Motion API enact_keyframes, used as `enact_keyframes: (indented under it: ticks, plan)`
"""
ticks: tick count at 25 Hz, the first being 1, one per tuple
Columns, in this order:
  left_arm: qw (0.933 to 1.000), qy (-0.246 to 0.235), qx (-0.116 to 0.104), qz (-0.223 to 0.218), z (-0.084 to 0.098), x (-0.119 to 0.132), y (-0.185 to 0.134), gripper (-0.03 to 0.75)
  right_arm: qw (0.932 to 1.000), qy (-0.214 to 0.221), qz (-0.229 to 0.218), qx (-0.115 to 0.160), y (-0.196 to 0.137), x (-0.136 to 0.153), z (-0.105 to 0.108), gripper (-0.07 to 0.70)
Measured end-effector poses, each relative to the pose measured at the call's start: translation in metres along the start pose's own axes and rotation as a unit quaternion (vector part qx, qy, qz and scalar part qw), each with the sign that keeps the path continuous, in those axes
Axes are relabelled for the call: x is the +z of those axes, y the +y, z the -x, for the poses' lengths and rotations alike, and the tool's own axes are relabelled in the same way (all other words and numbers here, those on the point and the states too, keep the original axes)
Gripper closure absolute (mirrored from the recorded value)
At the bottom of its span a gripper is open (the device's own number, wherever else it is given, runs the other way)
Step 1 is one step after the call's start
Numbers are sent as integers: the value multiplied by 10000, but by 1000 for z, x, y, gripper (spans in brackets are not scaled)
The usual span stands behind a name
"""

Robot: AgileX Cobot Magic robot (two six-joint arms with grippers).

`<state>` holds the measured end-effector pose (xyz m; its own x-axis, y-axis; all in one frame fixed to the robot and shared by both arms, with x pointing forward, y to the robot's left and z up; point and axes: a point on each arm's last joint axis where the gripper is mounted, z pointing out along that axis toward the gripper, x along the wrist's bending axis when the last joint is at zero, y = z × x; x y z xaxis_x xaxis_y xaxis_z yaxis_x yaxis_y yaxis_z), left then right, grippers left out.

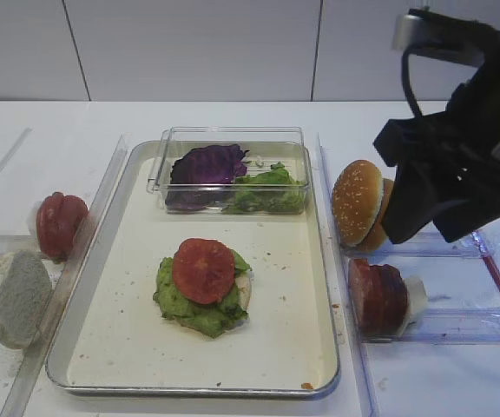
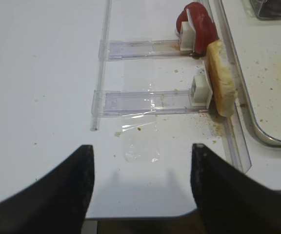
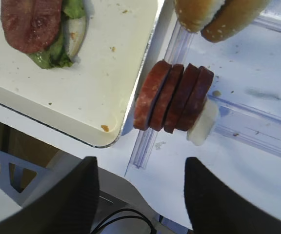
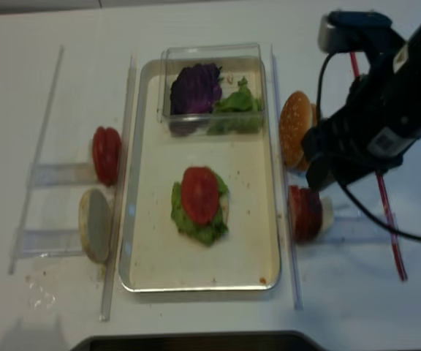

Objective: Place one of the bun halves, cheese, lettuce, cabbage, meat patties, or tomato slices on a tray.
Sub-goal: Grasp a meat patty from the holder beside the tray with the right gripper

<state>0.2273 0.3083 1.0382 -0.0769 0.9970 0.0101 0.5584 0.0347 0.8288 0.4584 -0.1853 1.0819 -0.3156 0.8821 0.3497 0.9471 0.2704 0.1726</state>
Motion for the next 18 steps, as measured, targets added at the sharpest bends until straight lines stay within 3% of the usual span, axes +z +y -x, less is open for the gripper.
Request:
enact_keyframes:
  ticks: [9, 18]
  plan:
    - [10000, 0, 0, 0, 0, 0, 0, 300, 9988, -32, -427, 218, 13, 26, 9, 220]
    - [10000, 0, 0, 0, 0, 0, 0, 300, 9988, 40, -430, 250, 29, 32, 8, 230]
